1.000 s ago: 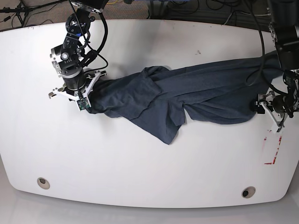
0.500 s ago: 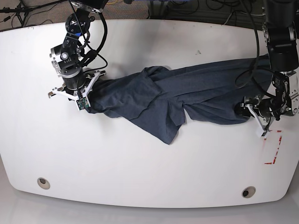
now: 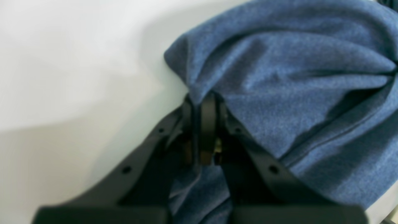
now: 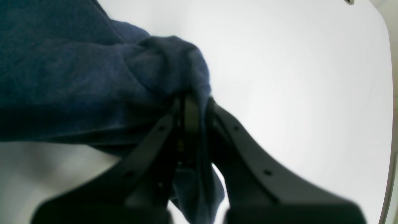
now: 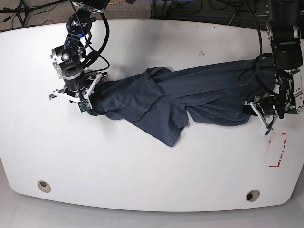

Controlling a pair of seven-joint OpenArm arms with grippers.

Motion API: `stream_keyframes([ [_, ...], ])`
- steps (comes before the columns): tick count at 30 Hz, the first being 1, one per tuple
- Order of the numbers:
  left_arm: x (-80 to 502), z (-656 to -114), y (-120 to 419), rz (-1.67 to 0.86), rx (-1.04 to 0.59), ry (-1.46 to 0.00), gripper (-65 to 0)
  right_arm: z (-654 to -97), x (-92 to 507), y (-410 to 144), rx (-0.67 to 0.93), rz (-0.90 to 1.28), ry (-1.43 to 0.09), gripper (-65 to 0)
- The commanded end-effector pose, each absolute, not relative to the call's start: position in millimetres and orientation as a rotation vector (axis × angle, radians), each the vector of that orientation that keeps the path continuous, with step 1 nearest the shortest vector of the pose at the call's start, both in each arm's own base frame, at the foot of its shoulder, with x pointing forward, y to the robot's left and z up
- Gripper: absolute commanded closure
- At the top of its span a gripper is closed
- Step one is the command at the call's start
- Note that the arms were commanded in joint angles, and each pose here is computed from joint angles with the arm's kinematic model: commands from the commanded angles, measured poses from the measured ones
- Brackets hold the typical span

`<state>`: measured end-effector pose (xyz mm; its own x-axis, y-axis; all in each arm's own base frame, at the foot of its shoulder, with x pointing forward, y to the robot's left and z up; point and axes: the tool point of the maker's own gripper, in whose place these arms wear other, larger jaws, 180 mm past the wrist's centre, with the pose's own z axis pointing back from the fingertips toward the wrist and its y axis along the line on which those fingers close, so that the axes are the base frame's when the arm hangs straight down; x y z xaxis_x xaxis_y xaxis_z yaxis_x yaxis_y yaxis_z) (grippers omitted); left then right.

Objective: Fold the T-shirt properly
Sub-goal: 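Release the shirt with the left gripper and regrasp its edge lower down, then lift the shirt with both grippers and swing it toward the table edge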

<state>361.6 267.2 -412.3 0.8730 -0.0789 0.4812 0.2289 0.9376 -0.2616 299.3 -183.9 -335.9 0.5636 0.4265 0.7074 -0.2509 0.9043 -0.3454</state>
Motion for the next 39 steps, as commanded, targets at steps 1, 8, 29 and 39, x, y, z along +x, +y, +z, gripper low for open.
stream_keyframes([
  [1,359.3,-410.0,278.8,-0.165,-0.285,-0.461,0.0,-318.1,310.4,-182.9,-0.223,0.396,-0.957,0.0],
  [8,374.0,-377.8,292.7,-0.132,-0.268,-0.555,0.0,-316.8,311.3,-183.1,-0.225,0.395,-0.96,0.0],
  [29,420.7,-219.1,319.9,-0.115,-0.155,-0.88,0.0,-241.6,376.1,-191.8,-0.302,0.392,-1.158,0.0],
  [39,434.8,-127.0,358.6,0.08,-0.177,-1.119,0.0,-172.1,427.5,-193.9,-0.381,0.458,-1.283,0.0],
])
